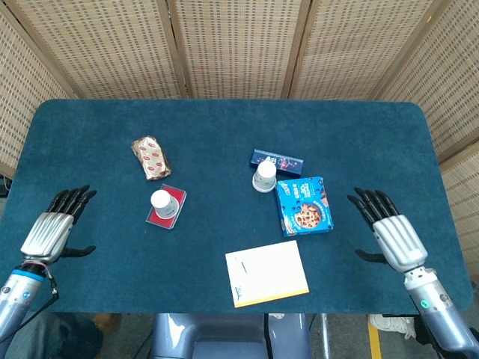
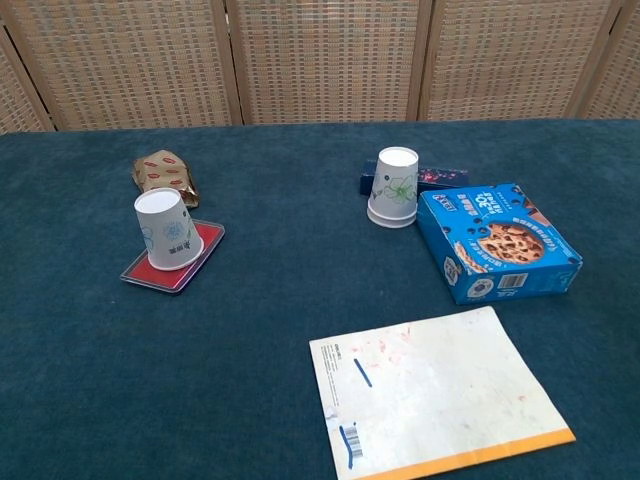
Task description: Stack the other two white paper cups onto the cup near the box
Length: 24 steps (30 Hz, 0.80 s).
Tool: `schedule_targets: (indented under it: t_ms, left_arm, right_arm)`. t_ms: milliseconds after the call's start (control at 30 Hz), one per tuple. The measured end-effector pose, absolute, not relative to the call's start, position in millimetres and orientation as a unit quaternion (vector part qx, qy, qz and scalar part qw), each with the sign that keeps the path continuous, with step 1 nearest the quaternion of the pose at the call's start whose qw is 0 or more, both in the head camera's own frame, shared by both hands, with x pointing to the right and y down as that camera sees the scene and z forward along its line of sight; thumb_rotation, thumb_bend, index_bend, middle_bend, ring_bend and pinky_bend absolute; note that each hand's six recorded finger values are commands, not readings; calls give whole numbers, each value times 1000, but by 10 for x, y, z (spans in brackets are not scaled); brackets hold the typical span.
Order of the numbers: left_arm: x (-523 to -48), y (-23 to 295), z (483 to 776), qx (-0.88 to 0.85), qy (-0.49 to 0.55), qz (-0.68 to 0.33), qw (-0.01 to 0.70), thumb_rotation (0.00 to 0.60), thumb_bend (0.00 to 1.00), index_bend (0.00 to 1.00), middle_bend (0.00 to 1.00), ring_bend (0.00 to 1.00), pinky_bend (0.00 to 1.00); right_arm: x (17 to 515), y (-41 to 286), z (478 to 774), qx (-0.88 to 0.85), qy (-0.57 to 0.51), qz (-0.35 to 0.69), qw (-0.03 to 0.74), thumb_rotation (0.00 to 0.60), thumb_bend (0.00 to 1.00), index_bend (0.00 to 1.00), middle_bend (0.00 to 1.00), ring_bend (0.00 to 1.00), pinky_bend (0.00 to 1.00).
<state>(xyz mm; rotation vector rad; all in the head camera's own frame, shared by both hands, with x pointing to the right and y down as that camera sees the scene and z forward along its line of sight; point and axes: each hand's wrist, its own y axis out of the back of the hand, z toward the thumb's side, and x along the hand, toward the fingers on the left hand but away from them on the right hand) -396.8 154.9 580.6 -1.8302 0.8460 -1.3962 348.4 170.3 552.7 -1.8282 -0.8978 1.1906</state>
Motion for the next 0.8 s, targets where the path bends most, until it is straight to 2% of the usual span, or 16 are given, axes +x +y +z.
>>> schedule_targets:
  t_ms: [133,267,433,500,800]
  left_arm:
    - [-3752,1316,5860,-703,298,-527,372,600,101,0,0,0,57]
    - [-3428,1070,6008,-704,246,-523,412,600,99,24,6,53,174]
    - [-3151,897,6249,-716,198,-516,426,600,7,204,140,192,309]
    - [-3097,860,6325,-721,194,-513,423,600,4,256,178,225,343]
    - [-2849,731,6649,-733,178,-497,430,600,5,325,232,269,359]
  right_arm:
    - [3530,1922,5469,-712,-348,474,384,600,0,0,0,0,0]
    - [3561,1967,5465,-709,-342,481,386,600,0,0,0,0,0]
    - [3583,1951,5443,-710,-347,477,384,600,0,0,0,0,0]
    - [3593,1941,5439,-713,-352,474,378,600,0,0,0,0,0]
    - [3650,1899,5366,-723,-375,459,355,600,0,0,0,0,0]
